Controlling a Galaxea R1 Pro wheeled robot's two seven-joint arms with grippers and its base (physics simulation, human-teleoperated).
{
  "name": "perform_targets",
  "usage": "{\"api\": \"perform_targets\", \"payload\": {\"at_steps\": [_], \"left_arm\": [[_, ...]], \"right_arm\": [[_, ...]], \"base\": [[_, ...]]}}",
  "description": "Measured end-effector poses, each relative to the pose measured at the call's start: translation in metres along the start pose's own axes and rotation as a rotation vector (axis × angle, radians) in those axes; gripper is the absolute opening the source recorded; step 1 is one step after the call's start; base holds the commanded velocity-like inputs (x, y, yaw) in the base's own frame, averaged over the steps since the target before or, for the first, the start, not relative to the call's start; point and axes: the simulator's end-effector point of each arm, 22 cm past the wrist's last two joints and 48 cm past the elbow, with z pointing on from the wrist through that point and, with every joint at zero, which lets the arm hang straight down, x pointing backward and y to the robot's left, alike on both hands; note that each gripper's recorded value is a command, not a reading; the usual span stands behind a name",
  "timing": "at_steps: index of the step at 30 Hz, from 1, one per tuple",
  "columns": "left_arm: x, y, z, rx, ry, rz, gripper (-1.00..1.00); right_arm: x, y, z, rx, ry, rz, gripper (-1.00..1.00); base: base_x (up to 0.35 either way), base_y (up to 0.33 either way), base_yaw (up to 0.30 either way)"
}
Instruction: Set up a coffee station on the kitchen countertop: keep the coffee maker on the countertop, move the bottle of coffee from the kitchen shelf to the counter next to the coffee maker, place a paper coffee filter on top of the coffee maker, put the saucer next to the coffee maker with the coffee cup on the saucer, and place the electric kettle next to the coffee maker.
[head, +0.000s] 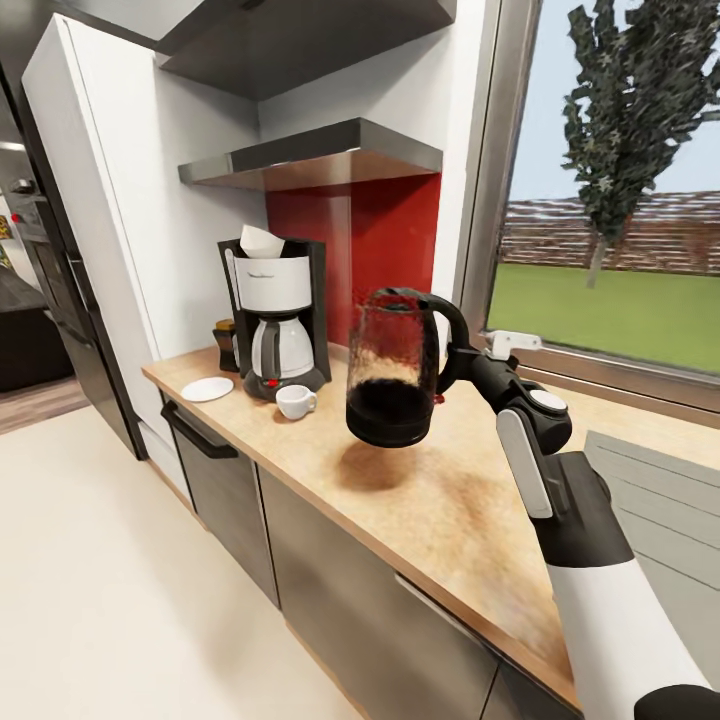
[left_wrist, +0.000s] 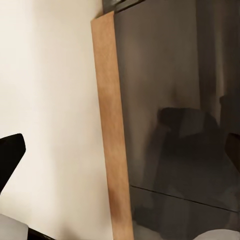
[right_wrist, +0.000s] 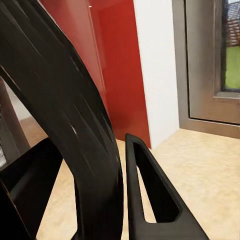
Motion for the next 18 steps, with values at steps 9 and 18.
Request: {"api": "perform_targets", "payload": {"at_steps": [9, 18], "left_arm": [[-0.0002, -0.0003, 0.0001, 0.001, -0.001, 0.000, 1.00], [-0.0012, -0.0017, 0.0010, 0.006, -0.003, 0.002, 1.00]], "right_arm": [[-0.0005, 0.0003, -0.0005, -0.001, 0.000, 0.000, -1.00], [-0.0045, 0.0015, -0.0023, -0.004, -0.005, 0.001, -1.00]], "base": [[0.078, 0.088, -0.053], [0.030, 0.033, -0.223]]}}
